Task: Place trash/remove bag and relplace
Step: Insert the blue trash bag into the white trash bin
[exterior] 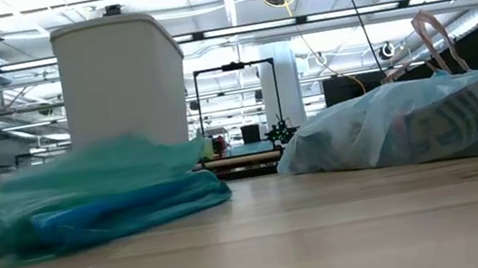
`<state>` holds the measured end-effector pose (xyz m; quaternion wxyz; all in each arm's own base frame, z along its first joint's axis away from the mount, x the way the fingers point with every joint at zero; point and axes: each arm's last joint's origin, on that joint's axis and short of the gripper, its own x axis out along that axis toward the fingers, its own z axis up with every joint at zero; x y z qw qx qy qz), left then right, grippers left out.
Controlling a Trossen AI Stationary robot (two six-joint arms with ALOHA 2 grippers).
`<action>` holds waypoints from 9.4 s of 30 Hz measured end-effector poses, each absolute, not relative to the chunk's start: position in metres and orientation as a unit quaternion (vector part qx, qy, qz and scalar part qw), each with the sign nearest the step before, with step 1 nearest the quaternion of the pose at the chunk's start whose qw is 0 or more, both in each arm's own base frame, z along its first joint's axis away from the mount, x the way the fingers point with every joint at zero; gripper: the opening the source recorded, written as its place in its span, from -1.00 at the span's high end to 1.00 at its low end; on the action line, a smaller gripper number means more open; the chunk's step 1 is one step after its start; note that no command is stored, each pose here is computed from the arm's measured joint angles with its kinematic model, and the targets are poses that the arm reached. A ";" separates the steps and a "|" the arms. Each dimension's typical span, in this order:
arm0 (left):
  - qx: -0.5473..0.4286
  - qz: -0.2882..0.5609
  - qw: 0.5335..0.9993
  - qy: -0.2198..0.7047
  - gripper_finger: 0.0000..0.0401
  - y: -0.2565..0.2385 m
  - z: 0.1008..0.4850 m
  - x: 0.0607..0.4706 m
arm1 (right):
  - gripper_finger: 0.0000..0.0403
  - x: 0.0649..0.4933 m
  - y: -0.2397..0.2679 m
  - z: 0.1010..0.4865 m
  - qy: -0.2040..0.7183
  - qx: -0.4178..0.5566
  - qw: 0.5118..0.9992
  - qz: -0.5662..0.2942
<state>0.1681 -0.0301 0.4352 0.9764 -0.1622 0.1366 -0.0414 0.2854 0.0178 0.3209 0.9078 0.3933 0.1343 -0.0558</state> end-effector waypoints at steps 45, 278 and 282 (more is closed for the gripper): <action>-0.173 -0.043 0.934 0.309 -0.07 -0.023 0.388 0.222 | -0.01 0.338 0.018 0.179 0.186 0.501 0.843 -0.064; -0.104 -0.107 0.943 0.297 -0.07 -0.030 0.333 0.274 | 1.00 0.415 0.048 0.286 0.188 0.399 0.857 0.267; -0.132 -0.164 0.923 0.323 -0.07 -0.035 0.319 0.287 | 0.96 0.415 0.049 0.283 0.199 0.401 0.855 0.261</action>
